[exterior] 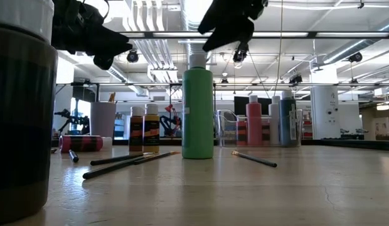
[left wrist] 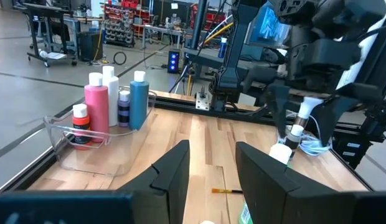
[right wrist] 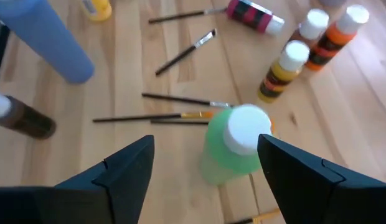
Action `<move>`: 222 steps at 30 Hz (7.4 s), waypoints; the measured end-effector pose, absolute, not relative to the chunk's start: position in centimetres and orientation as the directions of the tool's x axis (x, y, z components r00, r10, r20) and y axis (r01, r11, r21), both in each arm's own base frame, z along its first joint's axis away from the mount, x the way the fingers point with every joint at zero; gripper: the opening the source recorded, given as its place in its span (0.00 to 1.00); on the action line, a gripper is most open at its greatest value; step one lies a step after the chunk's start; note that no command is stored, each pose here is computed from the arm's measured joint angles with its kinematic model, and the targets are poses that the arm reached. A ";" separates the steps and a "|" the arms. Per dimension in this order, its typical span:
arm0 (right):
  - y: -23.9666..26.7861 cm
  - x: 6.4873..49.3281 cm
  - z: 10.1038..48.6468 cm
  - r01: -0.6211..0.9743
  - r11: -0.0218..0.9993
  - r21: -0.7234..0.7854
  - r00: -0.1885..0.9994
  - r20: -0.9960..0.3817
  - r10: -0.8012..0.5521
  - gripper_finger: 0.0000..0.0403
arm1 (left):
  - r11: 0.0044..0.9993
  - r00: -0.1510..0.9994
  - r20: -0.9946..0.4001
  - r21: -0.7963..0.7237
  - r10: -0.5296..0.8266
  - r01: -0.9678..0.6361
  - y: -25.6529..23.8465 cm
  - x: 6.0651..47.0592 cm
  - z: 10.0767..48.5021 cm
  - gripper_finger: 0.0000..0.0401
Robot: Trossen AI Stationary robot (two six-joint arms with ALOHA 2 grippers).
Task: Pick & Place Paint Supplies
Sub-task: Put the green paint bottle into the transparent bin
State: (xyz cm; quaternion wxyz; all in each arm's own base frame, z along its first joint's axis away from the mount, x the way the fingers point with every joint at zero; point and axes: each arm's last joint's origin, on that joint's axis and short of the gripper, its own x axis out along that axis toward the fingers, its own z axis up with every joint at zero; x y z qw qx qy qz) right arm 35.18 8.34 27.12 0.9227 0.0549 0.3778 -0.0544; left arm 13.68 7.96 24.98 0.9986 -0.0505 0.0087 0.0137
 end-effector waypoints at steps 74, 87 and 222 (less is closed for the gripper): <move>5.4 36.1 23.9 0.228 0.973 0.042 0.704 -0.698 -0.134 0.41 | 0.994 0.999 -0.026 -0.105 0.025 -0.028 7.9 13.7 24.6 0.34; 5.4 36.1 23.9 0.227 0.973 0.043 0.706 -0.696 -0.134 0.36 | 0.994 0.999 -0.026 -0.105 0.025 -0.028 7.9 13.7 24.6 0.34; -16.6 19.3 25.3 0.854 0.518 -0.046 0.388 -0.608 -0.693 0.31 | 0.994 0.999 -0.027 -0.101 0.026 -0.028 7.9 13.6 24.5 0.34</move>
